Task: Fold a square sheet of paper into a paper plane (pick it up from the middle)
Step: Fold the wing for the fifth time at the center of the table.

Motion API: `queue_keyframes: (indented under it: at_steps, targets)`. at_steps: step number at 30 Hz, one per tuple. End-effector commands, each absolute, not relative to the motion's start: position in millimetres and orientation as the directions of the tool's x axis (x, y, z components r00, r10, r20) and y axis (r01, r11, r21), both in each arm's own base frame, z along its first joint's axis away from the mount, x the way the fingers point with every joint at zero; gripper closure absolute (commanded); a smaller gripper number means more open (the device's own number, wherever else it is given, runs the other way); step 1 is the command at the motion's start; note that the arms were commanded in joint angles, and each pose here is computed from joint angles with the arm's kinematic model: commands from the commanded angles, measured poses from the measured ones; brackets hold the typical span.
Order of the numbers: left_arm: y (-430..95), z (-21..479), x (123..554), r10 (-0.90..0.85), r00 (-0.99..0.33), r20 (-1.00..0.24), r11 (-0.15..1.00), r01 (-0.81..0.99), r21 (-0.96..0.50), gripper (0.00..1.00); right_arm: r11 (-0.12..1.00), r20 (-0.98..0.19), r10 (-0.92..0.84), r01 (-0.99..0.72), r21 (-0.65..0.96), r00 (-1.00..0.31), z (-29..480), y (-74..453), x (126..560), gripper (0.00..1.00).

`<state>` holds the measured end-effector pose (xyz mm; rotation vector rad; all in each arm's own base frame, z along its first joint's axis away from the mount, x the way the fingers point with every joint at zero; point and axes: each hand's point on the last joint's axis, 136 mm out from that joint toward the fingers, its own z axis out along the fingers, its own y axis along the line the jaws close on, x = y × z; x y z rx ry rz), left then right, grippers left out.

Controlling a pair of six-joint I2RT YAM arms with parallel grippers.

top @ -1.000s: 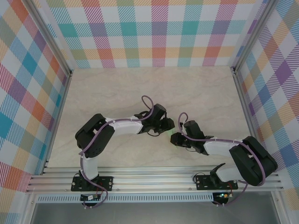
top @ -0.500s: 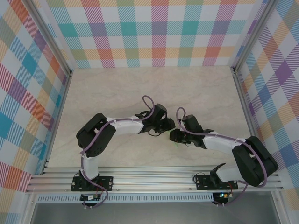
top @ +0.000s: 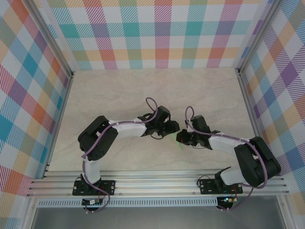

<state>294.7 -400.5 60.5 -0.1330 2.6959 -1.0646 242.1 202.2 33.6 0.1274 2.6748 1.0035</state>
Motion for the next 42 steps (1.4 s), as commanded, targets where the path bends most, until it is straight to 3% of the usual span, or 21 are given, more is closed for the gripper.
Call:
queue_keyframes:
  at_steps: [1, 19, 23, 31, 42]
  targets:
    - [-404.7, 86.0, 298.8, -0.164, -0.961, -0.224, 0.693, 0.050, -0.720, 0.48, 0.702, -0.198, 0.186, -0.011, 0.712, -0.962, 38.9, 208.5, 241.1, 0.92]
    - [-414.3, 63.5, 306.6, -0.159, -0.965, -0.209, 0.703, 0.037, -0.710, 0.46, 0.682, -0.126, 0.212, 0.055, 0.729, -0.969, 27.2, 202.7, 244.5, 0.90]
    - [-414.3, 55.2, 309.0, -0.160, -0.964, -0.211, 0.711, 0.036, -0.703, 0.46, 0.690, -0.136, 0.210, 0.048, 0.722, -0.968, 29.9, 200.9, 244.1, 0.87]
    - [-412.2, 49.2, 315.9, -0.160, -0.963, -0.217, 0.730, 0.033, -0.683, 0.47, 0.751, -0.151, 0.170, 0.029, 0.659, -0.974, 30.8, 189.6, 236.1, 0.72]
    - [-413.6, 44.7, 315.0, -0.153, -0.967, -0.203, 0.732, 0.028, -0.681, 0.47, 0.751, -0.126, 0.096, -0.012, 0.661, -0.987, 40.3, 190.4, 219.3, 0.72]
